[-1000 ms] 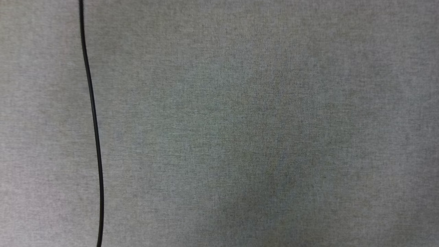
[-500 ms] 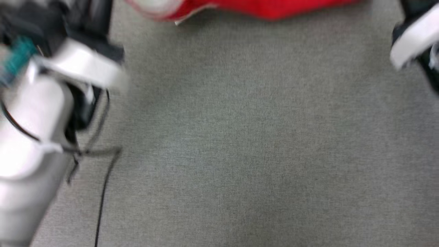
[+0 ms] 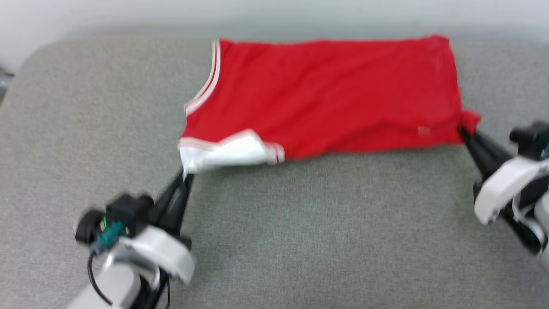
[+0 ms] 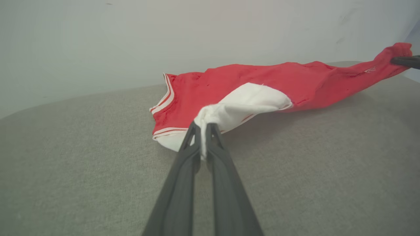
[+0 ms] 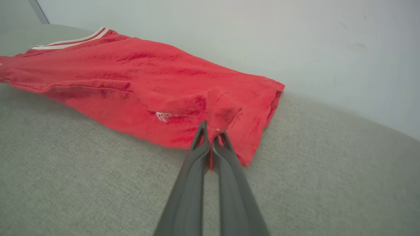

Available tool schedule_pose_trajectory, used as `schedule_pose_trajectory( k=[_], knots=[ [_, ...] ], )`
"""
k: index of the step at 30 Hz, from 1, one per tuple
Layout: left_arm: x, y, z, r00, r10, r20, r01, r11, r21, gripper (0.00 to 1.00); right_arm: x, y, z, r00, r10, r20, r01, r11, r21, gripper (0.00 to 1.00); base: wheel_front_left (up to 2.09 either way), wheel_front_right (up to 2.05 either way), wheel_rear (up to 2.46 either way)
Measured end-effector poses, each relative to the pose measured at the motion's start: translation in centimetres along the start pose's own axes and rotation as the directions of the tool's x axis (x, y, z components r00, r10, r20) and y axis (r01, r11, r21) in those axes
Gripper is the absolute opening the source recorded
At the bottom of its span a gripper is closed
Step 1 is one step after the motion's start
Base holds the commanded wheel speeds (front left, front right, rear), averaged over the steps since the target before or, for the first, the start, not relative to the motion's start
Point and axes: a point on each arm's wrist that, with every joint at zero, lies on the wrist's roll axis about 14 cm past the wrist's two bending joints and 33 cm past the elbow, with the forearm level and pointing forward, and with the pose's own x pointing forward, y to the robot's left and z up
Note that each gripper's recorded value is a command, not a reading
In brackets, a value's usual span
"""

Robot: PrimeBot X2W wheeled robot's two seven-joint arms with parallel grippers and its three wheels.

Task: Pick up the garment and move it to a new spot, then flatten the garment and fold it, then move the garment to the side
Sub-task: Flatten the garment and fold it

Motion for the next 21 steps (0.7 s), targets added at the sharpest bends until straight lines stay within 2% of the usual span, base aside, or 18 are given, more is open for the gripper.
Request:
schedule_pose_trajectory(
  k=[7, 14, 21],
  knots=[
    [-6.0, -2.1, -4.1, 0.991, 0.002, -0.132, -0.015, 0.995, -0.094, 0.0, -5.4, 1.5, -3.5, 0.997, -0.005, -0.08, 0.009, 0.999, 0.046, 0.0, 0.0, 0.0, 0.0],
    [-11.5, -4.3, -8.1, 0.958, -0.034, -0.283, -0.019, 0.983, -0.183, 0.0, -10.2, 2.6, -6.0, 0.992, -0.022, -0.127, 0.033, 0.996, 0.087, 0.0, 0.0, 0.0, 0.0],
    [-15.1, -6.0, -9.8, 0.938, -0.045, -0.344, -0.051, 0.963, -0.265, 0.0, -14.5, 2.5, -8.6, 0.981, -0.069, -0.181, 0.094, 0.986, 0.135, 0.0, 0.0, 0.0, 0.0]
  ],
)
